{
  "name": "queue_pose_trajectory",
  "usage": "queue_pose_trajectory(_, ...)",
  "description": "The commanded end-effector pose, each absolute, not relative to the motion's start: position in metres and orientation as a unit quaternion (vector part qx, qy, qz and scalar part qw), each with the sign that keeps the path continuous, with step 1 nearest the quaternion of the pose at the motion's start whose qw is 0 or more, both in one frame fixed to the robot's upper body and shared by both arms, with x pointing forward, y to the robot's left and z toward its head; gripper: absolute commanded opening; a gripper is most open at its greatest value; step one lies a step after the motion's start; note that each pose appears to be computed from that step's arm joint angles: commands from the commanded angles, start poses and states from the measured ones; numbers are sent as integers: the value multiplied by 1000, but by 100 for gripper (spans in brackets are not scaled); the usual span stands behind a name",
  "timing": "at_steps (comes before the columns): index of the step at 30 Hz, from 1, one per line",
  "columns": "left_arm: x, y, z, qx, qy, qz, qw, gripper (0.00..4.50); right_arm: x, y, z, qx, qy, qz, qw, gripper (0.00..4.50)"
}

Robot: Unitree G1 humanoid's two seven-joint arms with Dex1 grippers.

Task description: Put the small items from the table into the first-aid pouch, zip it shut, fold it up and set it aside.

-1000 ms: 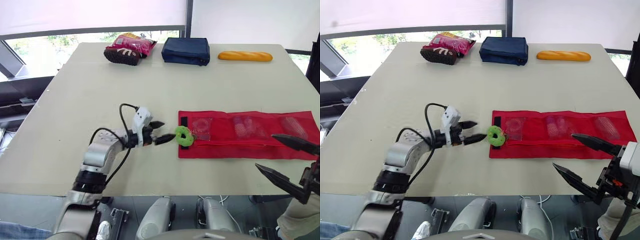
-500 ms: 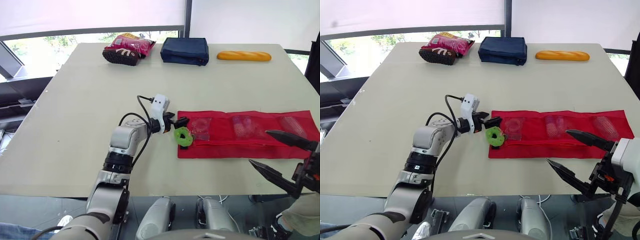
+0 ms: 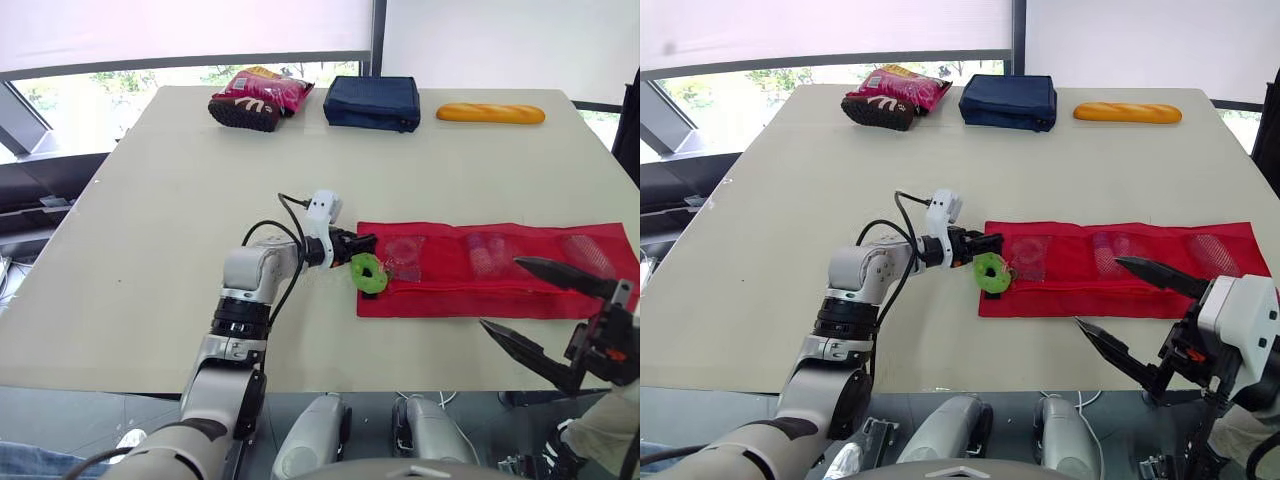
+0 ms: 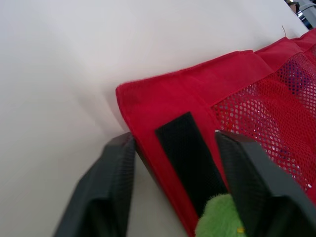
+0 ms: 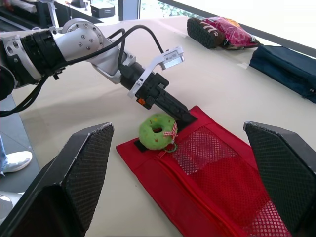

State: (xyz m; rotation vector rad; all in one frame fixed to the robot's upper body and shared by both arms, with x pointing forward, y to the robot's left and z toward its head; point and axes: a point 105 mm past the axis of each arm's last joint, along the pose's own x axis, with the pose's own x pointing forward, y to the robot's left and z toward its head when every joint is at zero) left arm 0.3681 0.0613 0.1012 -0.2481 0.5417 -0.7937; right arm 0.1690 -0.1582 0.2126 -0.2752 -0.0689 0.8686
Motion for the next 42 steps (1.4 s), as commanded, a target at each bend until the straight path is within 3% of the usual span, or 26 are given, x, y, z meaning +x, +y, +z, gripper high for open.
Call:
queue_pose_trajectory(1, 371, 57, 110, -148, 255, -390, 872, 104, 169, -152, 217, -137, -44, 425, 894, 450)
queue_pose_trajectory(4, 374, 59, 120, -170, 245, -395, 869, 6, 173, -150, 212, -144, -33, 417, 897, 450)
queue_pose_trajectory(11, 376, 63, 141, -218, 216, -402, 863, 6, 187, -123, 202, -131, -30, 433, 892, 450)
queue_pose_trajectory(22, 373, 66, 153, -245, 214, -408, 853, 6, 247, -65, 160, -174, 37, 451, 875, 450)
queue_pose_trajectory(31, 372, 60, 158, -273, 215, -406, 845, 6, 267, -33, 138, -172, 62, 482, 857, 450)
queue_pose_trajectory(32, 373, 60, 158, -279, 215, -405, 844, 0, 268, -31, 135, -171, 66, 483, 856, 411)
queue_pose_trajectory(34, 373, 60, 159, -286, 216, -404, 842, 0, 275, -30, 127, -182, 86, 473, 858, 400)
queue_pose_trajectory(35, 372, 59, 159, -289, 216, -404, 841, 0, 278, -32, 122, -194, 95, 466, 858, 367)
queue_pose_trajectory(37, 372, 58, 160, -293, 216, -404, 839, 0, 281, -32, 115, -204, 109, 460, 858, 273)
queue_pose_trajectory(38, 372, 58, 160, -295, 216, -404, 838, 0, 282, -32, 112, -205, 116, 457, 858, 258)
queue_pose_trajectory(42, 372, 57, 161, -302, 217, -404, 836, 0, 290, -35, 106, -228, 127, 439, 860, 65)
